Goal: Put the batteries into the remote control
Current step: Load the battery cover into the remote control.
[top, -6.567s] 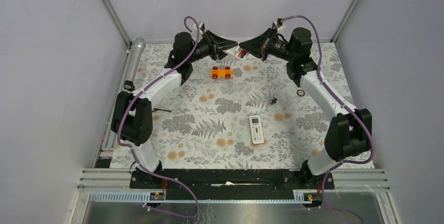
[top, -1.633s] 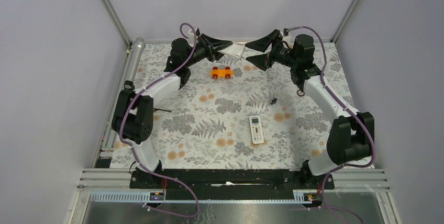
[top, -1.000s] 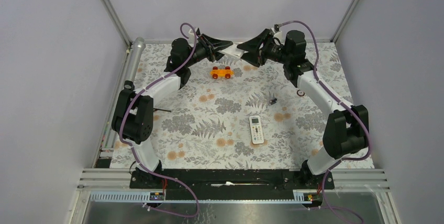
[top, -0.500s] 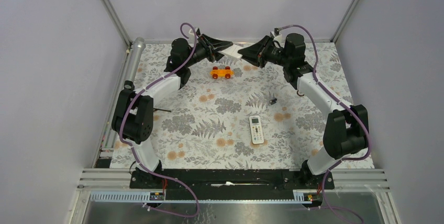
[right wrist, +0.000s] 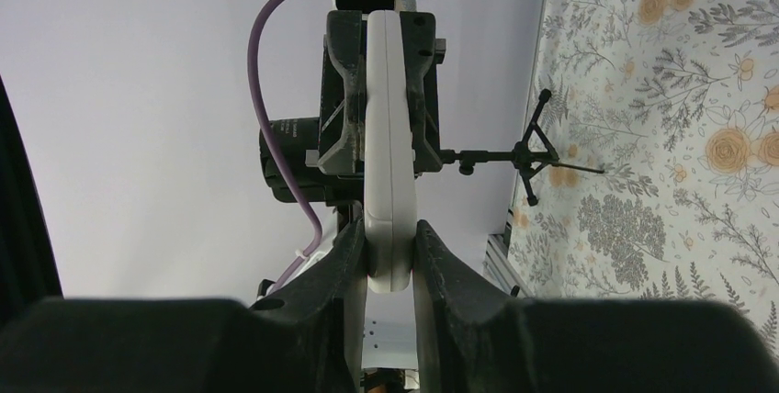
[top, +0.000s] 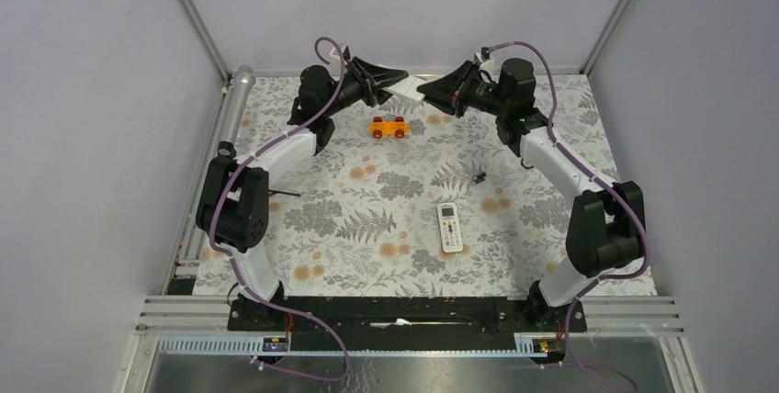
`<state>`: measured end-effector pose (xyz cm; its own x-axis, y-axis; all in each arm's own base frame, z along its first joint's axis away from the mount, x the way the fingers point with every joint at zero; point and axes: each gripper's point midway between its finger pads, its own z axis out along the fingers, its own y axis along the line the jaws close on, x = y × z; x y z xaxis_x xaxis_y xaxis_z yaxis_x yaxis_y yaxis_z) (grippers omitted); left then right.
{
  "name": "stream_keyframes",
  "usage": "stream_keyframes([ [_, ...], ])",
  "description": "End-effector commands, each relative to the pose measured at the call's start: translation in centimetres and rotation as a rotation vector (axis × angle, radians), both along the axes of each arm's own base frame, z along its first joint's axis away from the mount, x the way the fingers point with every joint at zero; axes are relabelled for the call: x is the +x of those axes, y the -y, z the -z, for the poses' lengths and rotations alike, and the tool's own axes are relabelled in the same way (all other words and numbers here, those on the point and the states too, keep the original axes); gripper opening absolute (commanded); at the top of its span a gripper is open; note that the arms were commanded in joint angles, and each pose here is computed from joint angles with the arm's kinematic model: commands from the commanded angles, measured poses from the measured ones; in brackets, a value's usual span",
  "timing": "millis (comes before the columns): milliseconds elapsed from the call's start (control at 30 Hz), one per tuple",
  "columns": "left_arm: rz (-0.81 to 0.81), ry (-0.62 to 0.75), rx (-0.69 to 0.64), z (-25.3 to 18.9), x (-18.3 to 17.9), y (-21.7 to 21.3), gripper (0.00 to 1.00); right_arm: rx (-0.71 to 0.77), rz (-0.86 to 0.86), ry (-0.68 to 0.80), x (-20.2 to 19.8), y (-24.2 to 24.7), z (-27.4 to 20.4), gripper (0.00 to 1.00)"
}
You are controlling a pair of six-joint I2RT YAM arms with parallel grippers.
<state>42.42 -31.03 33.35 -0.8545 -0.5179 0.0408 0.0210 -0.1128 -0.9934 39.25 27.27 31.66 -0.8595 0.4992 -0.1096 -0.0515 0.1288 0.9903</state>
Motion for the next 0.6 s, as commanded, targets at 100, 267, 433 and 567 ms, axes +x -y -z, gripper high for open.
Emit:
stream_keyframes([
  [100,0.178,0.213,-0.074,-6.3,-6.0,3.3,0.0,-0.042,-0.017,0.055,1.4,-2.6,2.4,0.2],
  [267,0.192,0.233,-0.015,-5.4,-6.6,3.7,0.0,-0.047,-0.021,0.077,1.8,-3.3,2.2,0.23],
  [433,0.194,0.243,-0.009,-5.5,-6.7,3.7,0.0,-0.031,-0.006,0.097,2.4,-3.6,1.8,0.27],
  [567,0.2,0.255,-0.037,-6.2,-6.7,3.7,0.0,-0.038,-0.013,0.118,2.2,-4.4,2.0,0.3],
])
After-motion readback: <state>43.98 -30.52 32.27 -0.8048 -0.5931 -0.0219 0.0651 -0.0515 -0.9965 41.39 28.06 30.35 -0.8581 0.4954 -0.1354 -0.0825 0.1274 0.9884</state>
